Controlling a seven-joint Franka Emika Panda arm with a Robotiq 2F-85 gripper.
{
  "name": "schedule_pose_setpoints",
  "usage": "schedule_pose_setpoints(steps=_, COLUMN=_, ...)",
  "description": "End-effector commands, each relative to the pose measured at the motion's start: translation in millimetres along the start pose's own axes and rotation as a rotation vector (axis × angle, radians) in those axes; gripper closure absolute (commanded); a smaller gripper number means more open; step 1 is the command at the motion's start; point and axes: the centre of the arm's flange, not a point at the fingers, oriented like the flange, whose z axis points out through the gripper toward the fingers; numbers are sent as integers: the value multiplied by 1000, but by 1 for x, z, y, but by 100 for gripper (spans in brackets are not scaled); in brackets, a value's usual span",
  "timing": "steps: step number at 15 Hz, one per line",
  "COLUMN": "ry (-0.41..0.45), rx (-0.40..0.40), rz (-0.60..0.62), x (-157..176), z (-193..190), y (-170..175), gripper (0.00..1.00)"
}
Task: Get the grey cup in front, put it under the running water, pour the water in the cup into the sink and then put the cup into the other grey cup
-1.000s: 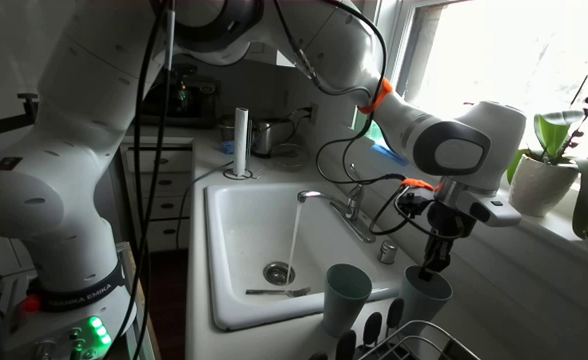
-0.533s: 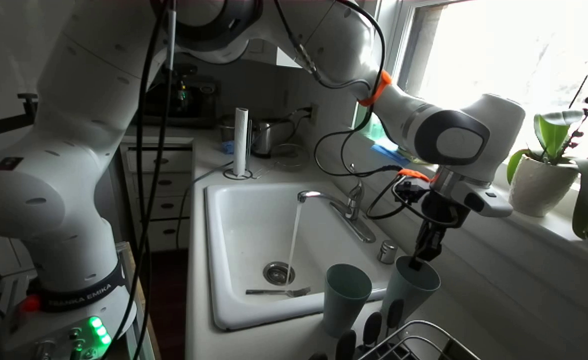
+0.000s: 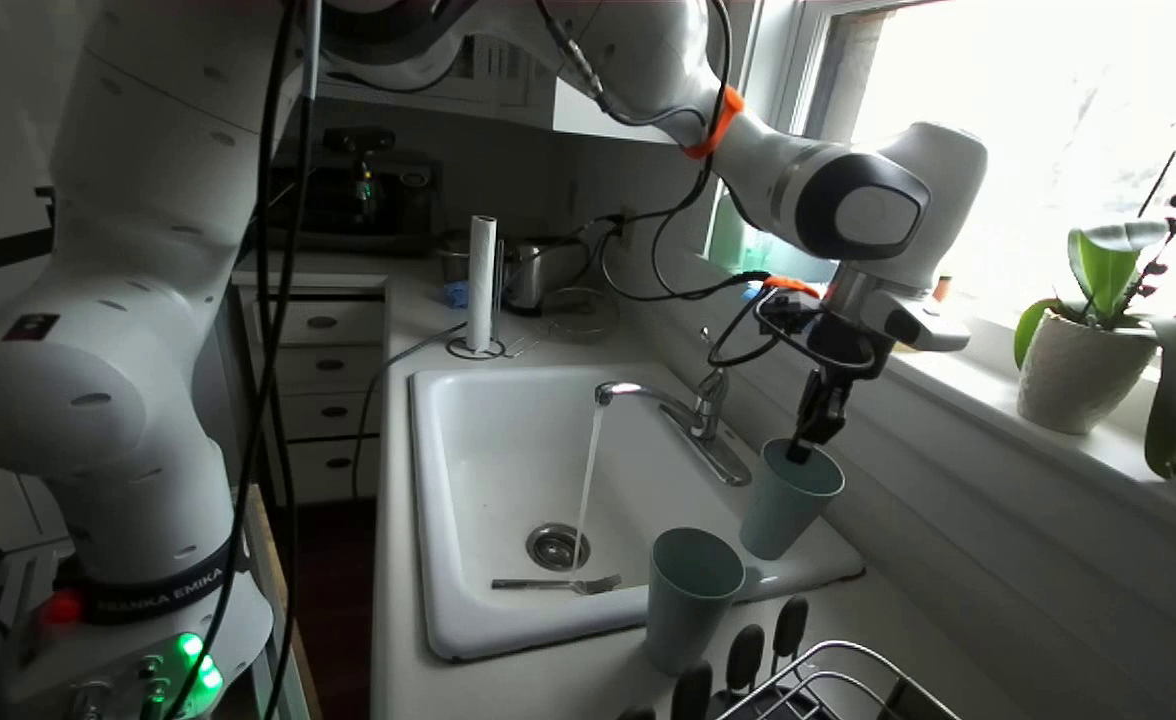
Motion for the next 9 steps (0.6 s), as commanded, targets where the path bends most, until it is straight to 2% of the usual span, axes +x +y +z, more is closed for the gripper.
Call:
schedule_pose_setpoints(steps=1, ry=-6, rx=32, rz=67, x=-46, z=-11, y=-4, gripper=99)
schedule_pose_setpoints(steps=8, ry=-35, rx=2, rz=220, x=-103, z=-4, y=-3, gripper=99)
schedule_pose_setpoints(steps=9, ry=-45, rx=-7, rz=181, x=-72, z=-3, y=-17, gripper=99)
